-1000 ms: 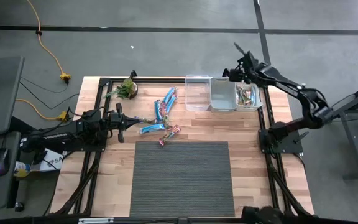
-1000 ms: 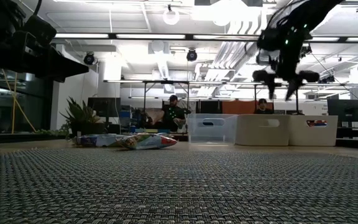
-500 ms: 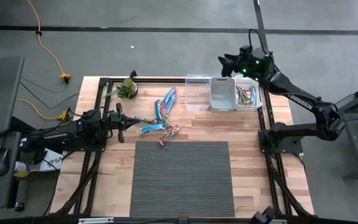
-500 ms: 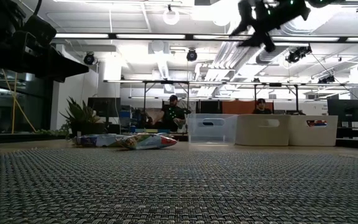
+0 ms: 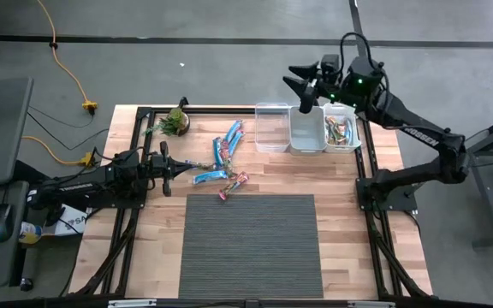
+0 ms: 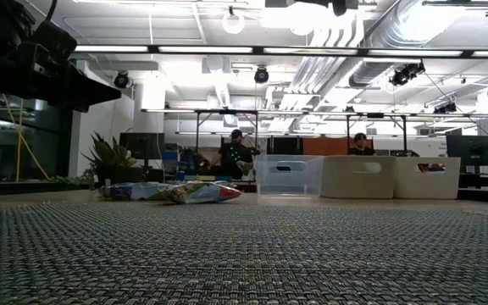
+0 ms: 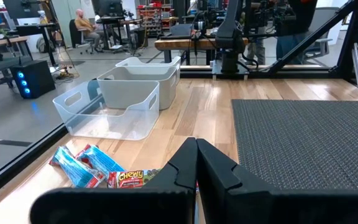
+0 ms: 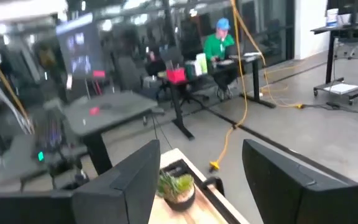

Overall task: Pick and place Granola Bars by type
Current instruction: Put the red granola bar into the gray bin

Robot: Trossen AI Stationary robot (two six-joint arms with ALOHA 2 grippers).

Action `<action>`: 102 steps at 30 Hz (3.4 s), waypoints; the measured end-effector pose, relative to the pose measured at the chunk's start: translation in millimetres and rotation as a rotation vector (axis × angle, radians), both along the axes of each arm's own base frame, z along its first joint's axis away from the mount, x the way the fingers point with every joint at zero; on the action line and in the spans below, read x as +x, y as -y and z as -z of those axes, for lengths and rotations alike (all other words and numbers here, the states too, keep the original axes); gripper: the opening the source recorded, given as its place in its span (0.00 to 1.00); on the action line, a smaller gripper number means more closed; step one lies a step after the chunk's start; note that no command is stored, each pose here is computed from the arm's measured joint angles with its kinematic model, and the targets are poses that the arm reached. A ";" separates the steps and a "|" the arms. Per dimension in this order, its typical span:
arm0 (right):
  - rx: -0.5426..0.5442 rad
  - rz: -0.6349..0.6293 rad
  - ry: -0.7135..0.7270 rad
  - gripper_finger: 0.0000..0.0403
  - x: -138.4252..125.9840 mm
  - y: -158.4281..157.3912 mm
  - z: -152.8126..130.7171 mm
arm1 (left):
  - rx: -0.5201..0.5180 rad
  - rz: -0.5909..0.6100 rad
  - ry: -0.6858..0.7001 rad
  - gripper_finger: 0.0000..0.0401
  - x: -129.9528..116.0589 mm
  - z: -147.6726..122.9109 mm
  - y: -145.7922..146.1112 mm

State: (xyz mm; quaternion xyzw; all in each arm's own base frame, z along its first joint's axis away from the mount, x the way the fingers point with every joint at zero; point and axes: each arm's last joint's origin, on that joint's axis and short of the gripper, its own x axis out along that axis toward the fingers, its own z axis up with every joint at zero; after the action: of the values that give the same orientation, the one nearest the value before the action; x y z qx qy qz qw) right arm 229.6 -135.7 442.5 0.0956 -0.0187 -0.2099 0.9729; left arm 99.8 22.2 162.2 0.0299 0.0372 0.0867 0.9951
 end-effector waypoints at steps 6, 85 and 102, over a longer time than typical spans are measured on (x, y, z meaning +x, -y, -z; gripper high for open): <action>-0.092 -0.059 -0.214 0.52 22.5 -0.9 -14.0 | 0.000 0.000 0.001 0.00 0.0 -0.1 0.0; -0.417 -0.870 -1.204 0.52 231.7 -79.7 294.5 | 0.000 0.000 0.000 0.00 0.0 0.0 0.0; -0.341 -0.905 -1.187 0.37 223.8 -84.7 311.2 | 0.000 0.000 0.000 0.00 0.0 0.0 0.0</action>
State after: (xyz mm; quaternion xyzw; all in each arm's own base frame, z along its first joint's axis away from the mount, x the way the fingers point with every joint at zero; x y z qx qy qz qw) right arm 453.4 -51.1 131.3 -0.1863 0.5159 0.1985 0.8122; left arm 99.9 22.2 162.2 0.0300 0.0372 0.0867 0.9951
